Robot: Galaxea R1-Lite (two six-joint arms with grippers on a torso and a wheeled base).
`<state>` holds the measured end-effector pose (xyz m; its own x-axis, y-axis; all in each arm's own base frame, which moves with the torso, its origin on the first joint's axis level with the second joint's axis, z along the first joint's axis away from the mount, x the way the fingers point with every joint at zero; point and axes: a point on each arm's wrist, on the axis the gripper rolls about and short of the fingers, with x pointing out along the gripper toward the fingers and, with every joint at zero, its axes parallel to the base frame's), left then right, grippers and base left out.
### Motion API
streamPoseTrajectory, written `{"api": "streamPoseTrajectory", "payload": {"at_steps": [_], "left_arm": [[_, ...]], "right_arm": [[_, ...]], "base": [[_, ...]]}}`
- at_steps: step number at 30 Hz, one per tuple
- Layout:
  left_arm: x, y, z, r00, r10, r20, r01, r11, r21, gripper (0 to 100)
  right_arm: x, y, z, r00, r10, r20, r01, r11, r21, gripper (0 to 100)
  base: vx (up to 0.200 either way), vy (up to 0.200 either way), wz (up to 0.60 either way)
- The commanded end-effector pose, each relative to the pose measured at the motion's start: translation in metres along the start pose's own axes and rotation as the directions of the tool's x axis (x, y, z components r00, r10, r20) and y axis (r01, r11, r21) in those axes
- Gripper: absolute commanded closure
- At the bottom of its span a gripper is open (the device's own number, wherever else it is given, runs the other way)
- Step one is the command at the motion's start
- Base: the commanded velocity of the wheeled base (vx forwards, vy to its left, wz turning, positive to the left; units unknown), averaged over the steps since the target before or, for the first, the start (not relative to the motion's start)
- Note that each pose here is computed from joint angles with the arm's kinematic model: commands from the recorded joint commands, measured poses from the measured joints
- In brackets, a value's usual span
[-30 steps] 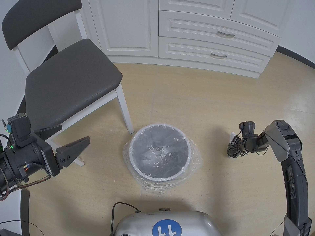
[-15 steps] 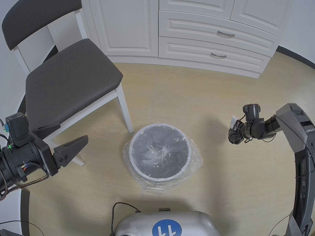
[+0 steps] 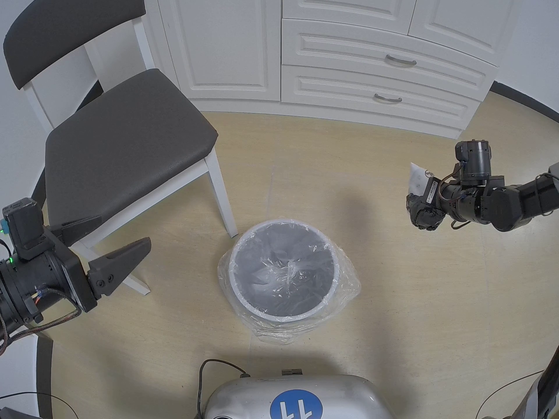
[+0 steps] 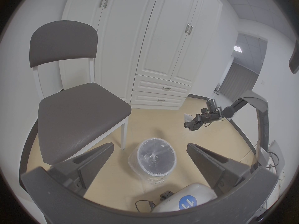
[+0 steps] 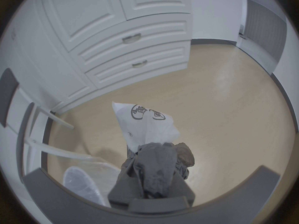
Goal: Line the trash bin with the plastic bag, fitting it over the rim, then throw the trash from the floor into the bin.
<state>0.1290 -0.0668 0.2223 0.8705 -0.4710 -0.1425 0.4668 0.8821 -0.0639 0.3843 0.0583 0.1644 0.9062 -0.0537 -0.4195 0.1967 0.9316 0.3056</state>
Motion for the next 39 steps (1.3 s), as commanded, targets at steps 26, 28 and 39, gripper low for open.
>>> {"api": "streamPoseTrajectory", "payload": {"at_steps": [26, 28, 39], "left_arm": [[-0.010, 0.000, 0.005, 0.999, -0.002, 0.043, 0.002, 1.000, 0.010, 0], [-0.010, 0.000, 0.005, 0.999, -0.002, 0.043, 0.002, 1.000, 0.010, 0], [-0.012, -0.001, 0.008, 0.998, -0.004, 0.062, 0.003, 1.000, 0.011, 0]], "right_arm": [[-0.138, 0.084, -0.075, 0.932, 0.347, 0.108, -0.296, 0.898, -0.327, 100], [-0.138, 0.086, -0.079, 0.930, 0.351, 0.108, -0.299, 0.894, -0.333, 100], [-0.123, 0.115, -0.120, 0.876, 0.455, 0.157, -0.388, 0.860, -0.331, 100]], "base": [[0.000, 0.000, 0.00], [0.000, 0.000, 0.00], [0.000, 0.000, 0.00]]}}
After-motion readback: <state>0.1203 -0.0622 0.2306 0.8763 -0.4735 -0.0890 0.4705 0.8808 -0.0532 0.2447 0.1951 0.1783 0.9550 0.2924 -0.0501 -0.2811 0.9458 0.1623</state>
